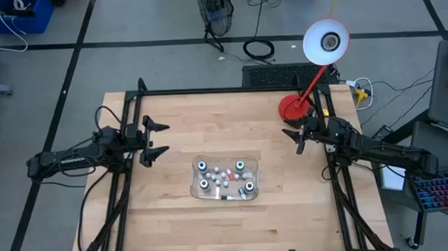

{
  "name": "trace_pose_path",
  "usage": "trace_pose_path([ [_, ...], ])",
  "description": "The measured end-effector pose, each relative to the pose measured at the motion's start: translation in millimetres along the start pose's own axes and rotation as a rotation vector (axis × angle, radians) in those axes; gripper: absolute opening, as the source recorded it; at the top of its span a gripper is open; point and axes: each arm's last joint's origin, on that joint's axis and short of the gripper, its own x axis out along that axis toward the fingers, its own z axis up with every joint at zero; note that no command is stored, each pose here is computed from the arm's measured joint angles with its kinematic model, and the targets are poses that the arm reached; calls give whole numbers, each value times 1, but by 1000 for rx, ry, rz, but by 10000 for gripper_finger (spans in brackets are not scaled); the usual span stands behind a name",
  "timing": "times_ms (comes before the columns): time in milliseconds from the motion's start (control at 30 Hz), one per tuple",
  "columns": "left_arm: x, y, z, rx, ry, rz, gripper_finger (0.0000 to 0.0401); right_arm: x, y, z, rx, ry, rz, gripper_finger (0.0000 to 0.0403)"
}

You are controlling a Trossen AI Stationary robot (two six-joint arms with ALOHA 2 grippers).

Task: Pick & Place food coloring
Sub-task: Return to Home Position

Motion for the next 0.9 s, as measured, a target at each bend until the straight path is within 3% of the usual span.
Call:
trace_pose_path([
  [200,-3,-5,-12,20,-88,-38,379,0,0,0,0,0,0,171],
  [467,-3,-6,-19,7,-44,-10,379,0,0,0,0,0,1,171],
  [733,-4,-2,-41,21,174,86,379,0,0,0,0,0,1,171],
  [900,-5,-2,-42,34,186,92,379,0,0,0,0,0,0,171],
])
